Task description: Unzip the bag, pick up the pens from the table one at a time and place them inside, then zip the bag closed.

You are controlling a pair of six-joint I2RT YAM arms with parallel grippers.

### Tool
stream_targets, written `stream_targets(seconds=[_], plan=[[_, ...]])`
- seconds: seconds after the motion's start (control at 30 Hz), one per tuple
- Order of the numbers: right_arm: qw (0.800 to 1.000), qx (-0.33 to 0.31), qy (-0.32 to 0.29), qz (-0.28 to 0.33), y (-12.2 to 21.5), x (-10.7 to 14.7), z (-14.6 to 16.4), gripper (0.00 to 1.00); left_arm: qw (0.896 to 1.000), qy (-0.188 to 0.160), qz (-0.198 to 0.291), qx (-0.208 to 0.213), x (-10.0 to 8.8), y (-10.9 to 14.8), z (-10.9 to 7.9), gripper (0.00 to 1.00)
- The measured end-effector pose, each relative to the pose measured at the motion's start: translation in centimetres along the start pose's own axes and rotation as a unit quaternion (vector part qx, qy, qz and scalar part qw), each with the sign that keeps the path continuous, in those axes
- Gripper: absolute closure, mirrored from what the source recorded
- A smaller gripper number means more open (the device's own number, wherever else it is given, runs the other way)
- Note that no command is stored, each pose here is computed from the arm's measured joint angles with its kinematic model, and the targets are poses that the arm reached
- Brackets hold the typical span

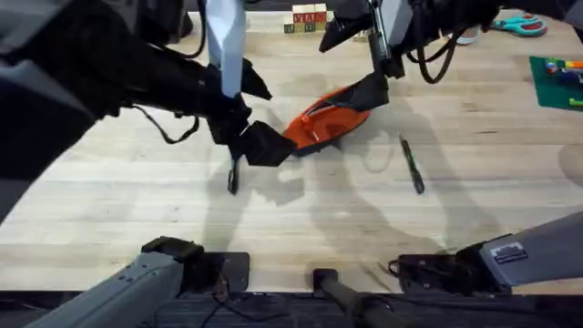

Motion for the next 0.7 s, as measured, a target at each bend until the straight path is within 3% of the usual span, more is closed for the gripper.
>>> stream_targets(seconds=[0.37,0.4,0.5,0.63,0.7], plan=[[1.000,-0.003,-0.003,0.001,0.0,0.0,0.1,0.036,0.999,-0.025,-0.022,-0.033,-1.0,2.1,-0.7,0.007],[1.000,-0.003,-0.003,0.001,0.0,0.0,0.2,0.111,0.999,-0.025,-0.021,-0.033,-1.0,2.1,-0.7,0.007],[1.000,-0.008,-0.010,0.002,0.0,0.1,0.4,0.506,0.999,-0.025,-0.021,-0.033,-0.9,2.1,-0.7,0.006],[0.999,-0.013,-0.022,0.020,0.0,0.7,0.8,0.936,0.999,-0.024,-0.019,-0.036,-0.9,2.1,-0.6,0.006],[0.999,-0.016,-0.033,0.039,0.1,1.4,1.1,0.968,0.999,-0.024,-0.018,-0.037,-0.9,2.1,-0.6,0.006]])
Point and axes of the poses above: each hand's point on the last joint's axis, 136 mm out from that joint toward the fingers, its own y axis back along the fingers, its own z axis along the line the jaws close on, x = y × z, the point moved 1 cm from there along y, back along the fingers
